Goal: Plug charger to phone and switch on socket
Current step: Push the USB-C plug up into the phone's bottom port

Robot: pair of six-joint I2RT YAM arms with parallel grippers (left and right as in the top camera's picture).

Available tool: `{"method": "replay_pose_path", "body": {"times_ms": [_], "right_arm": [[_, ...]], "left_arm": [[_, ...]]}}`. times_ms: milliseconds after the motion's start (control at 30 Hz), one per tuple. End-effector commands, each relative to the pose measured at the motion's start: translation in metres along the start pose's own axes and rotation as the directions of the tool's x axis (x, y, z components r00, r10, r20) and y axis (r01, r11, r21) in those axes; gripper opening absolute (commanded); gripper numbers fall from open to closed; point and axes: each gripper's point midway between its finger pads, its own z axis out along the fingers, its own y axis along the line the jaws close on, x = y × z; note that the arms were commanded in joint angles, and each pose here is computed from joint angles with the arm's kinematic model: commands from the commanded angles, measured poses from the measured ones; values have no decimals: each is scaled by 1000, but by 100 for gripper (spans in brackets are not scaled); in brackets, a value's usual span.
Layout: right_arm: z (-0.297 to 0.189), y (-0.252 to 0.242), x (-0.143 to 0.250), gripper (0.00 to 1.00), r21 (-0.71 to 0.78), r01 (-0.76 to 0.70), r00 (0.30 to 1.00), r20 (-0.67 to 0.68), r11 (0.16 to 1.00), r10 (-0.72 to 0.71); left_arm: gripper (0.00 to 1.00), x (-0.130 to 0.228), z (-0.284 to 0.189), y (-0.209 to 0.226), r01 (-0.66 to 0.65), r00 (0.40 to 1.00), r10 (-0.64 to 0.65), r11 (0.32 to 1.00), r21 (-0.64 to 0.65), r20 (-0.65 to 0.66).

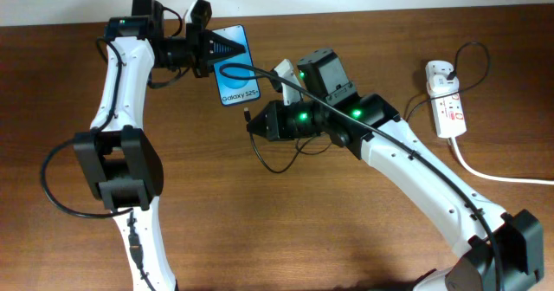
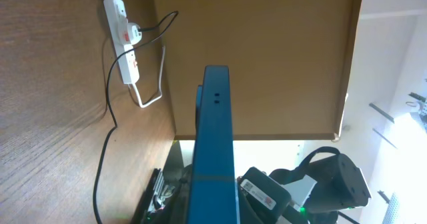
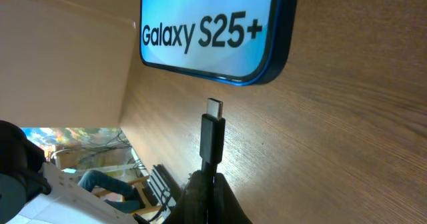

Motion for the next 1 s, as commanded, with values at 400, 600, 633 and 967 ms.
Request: {"method": "replay_pose_path", "body": {"times_ms": [400, 600, 633, 967], "right_arm": [[0, 11, -7, 4, -36, 77, 997, 26, 996, -76], [0, 10, -8, 4, -27, 77, 997, 31, 997, -76], [0, 10, -8, 4, -27, 77, 997, 32, 997, -76], [-6, -1, -16, 4, -4, 57, 997, 55, 998, -57]], "left_arm": [[0, 0, -2, -12, -8, 1000, 8, 999, 37, 1], [0, 3, 8, -13, -8, 1000, 9, 999, 40, -19], [0, 3, 8, -13, -8, 1000, 9, 999, 40, -19], [0, 3, 8, -13, -5, 1000, 6, 999, 39, -19]]}}
